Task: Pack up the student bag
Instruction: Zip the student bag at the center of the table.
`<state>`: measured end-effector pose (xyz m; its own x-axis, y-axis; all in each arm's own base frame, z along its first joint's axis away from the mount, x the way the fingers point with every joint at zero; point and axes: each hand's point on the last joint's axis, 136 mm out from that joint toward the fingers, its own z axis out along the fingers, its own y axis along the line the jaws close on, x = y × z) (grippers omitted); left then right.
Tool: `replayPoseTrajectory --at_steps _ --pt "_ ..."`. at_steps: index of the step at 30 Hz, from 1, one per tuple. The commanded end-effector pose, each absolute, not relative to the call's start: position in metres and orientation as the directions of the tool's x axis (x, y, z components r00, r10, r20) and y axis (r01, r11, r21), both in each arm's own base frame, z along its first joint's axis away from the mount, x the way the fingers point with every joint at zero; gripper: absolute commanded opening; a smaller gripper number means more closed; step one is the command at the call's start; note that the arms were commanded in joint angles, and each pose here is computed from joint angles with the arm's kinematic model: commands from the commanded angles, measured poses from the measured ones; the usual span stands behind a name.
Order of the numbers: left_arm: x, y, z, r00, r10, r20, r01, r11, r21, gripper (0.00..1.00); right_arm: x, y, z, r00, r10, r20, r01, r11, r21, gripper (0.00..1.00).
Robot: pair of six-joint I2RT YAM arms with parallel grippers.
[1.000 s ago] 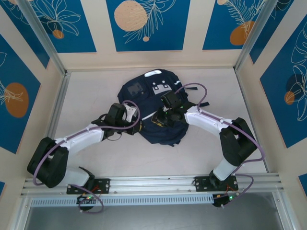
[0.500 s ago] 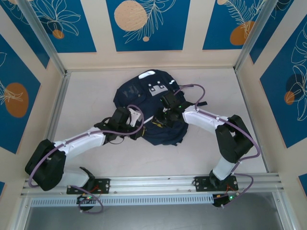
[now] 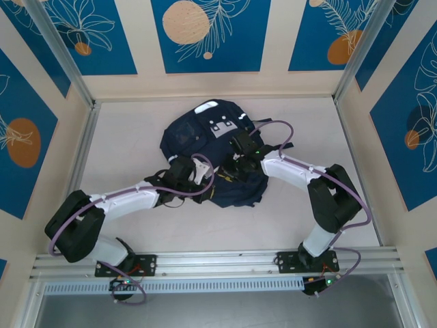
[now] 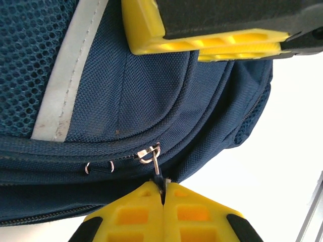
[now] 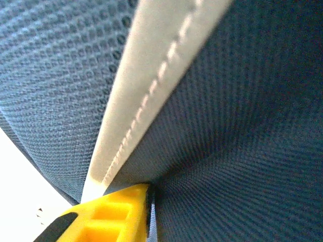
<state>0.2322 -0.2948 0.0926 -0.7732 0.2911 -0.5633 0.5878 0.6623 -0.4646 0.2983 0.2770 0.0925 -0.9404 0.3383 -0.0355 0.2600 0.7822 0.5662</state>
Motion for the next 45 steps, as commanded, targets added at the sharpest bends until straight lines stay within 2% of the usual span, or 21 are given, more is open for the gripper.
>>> replayPoseTrajectory --at_steps 1,6,12,19,24,27,40,45 --pt "0.214 -0.333 0.130 -0.743 0.300 -0.598 0.657 0.495 -0.568 0.12 0.306 0.270 0.111 -0.924 0.370 -0.097 0.239 0.755 0.611 0.28" --pt "0.226 -0.316 0.132 -0.775 0.272 -0.571 0.613 0.543 -0.574 0.37 0.290 0.240 0.123 -0.912 0.376 -0.165 0.226 0.795 0.563 0.38" --pt "0.241 -0.282 0.144 -0.806 0.194 -0.560 0.545 0.614 -0.571 0.56 0.272 0.218 0.130 -0.918 0.304 -0.253 0.159 0.869 0.468 0.45" --pt "0.274 -0.223 0.137 -0.860 0.000 -0.510 0.309 0.796 -0.521 0.72 0.259 0.244 0.131 -0.912 0.035 -0.408 -0.105 0.943 0.315 0.47" --pt "0.287 -0.202 0.131 -0.878 -0.142 -0.456 0.153 0.821 -0.550 0.75 0.245 0.278 0.127 -0.847 -0.209 -0.488 -0.342 0.918 0.200 0.47" --pt "0.290 -0.199 0.131 -0.881 -0.194 -0.432 0.101 0.814 -0.572 0.76 0.242 0.288 0.118 -0.814 -0.303 -0.495 -0.418 0.898 0.137 0.46" --pt "0.293 -0.212 0.130 -0.904 -0.228 -0.363 0.064 0.766 -0.640 0.75 0.258 0.299 0.093 -0.784 -0.403 -0.473 -0.471 0.882 0.030 0.38" --pt "0.293 -0.224 0.133 -0.910 -0.265 -0.319 0.045 0.702 -0.711 0.74 0.259 0.298 0.086 -0.791 -0.414 -0.452 -0.471 0.882 0.016 0.28"
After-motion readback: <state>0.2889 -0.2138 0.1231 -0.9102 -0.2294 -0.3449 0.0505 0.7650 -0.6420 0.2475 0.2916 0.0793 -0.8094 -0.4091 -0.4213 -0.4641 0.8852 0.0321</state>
